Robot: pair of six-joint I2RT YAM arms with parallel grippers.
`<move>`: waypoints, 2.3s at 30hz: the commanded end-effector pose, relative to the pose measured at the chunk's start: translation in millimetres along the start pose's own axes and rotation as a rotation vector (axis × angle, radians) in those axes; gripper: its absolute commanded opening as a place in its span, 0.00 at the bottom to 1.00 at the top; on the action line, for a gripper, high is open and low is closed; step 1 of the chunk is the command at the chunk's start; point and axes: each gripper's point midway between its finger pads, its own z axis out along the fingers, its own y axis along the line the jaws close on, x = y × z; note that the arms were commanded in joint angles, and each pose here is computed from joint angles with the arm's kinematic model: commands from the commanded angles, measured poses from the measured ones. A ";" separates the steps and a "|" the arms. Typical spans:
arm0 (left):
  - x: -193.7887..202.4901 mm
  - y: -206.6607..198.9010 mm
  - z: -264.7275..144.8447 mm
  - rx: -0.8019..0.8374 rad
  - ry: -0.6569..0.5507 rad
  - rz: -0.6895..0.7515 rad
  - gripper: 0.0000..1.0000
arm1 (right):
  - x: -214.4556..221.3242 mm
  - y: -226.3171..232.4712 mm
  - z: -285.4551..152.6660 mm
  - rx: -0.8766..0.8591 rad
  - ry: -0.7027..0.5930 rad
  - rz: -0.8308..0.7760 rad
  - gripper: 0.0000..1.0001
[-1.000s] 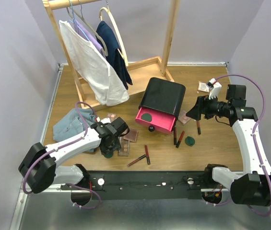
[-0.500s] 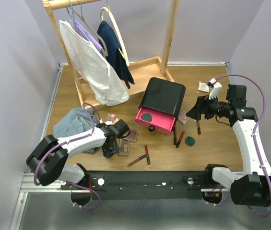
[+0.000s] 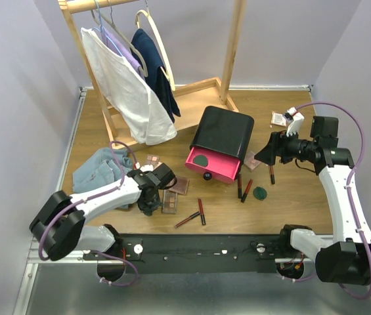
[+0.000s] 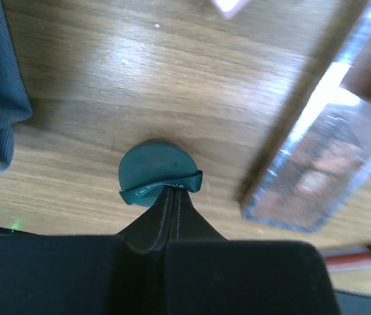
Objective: Organize the makeup
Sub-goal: Pick up the makeup tool from the center of the board, then place the makeup tool in the drawer.
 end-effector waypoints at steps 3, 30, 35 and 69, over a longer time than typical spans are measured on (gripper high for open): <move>-21.7 -20.4 -54.3 0.198 -0.151 -0.024 0.00 | -6.1 11.7 -9.2 -0.026 -0.024 -0.012 0.86; -45.2 -149.7 -264.2 1.017 -0.360 0.076 0.00 | -1.4 7.7 -10.2 -0.003 -0.019 -0.045 0.86; -50.9 -163.7 -275.5 1.043 -0.375 0.093 0.00 | -1.5 8.4 -11.1 -0.003 -0.021 -0.049 0.86; -111.7 -195.9 -178.7 0.673 -0.304 0.065 0.13 | 1.0 7.3 -11.8 0.006 -0.017 -0.057 0.86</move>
